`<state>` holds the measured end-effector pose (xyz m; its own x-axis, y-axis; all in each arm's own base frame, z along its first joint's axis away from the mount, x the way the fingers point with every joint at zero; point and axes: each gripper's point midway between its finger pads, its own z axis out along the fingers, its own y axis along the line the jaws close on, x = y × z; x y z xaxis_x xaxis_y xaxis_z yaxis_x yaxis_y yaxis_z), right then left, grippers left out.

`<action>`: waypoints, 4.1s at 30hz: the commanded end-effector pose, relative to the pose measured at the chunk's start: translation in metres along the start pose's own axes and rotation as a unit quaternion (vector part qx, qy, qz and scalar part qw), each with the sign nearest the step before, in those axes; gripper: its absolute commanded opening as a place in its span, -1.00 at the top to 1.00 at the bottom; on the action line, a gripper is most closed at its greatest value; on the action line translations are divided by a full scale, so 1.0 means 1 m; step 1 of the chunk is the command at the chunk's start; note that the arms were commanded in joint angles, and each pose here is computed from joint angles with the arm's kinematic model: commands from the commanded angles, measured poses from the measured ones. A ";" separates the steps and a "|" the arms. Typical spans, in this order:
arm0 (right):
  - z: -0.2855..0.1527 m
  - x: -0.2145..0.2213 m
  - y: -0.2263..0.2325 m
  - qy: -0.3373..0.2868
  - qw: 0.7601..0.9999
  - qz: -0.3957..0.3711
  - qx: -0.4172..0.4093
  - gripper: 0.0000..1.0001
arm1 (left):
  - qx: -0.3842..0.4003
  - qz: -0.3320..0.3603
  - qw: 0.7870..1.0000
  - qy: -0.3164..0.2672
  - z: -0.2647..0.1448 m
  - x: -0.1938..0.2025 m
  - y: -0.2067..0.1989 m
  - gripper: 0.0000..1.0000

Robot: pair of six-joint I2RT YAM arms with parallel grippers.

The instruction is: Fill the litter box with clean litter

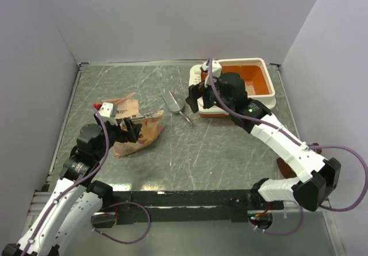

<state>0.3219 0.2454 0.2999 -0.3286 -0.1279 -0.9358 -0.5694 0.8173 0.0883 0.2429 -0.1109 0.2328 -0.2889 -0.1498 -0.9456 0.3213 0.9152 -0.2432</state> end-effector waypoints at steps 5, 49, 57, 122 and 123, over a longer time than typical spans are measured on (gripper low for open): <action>0.024 -0.012 0.055 0.001 0.980 -0.146 -0.134 -0.99 | 0.022 0.012 0.999 -0.036 -0.007 -0.019 -0.009 -0.94; 0.134 0.045 0.167 -0.086 0.823 -0.370 -0.422 -0.89 | -0.157 -0.018 0.981 -0.109 -0.036 -0.043 0.053 -0.94; 0.140 0.058 0.172 -0.068 0.821 -0.362 -0.437 -0.51 | -0.155 -0.016 0.982 -0.110 -0.036 -0.043 0.052 -0.94; -0.054 0.278 -0.064 0.369 0.902 0.115 0.191 0.54 | -0.166 -0.029 0.981 -0.097 -0.035 -0.041 0.054 -0.94; -0.053 0.278 -0.062 0.369 0.903 0.115 0.186 0.37 | -0.167 -0.029 0.981 -0.096 -0.035 -0.041 0.055 -0.94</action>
<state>0.2275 0.1297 0.0511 -0.8985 -0.1972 -0.3923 -0.2034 0.9788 -0.0261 0.2390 -0.0408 0.2493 -0.1434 -0.2222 -0.9644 -0.0172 0.9749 -0.2221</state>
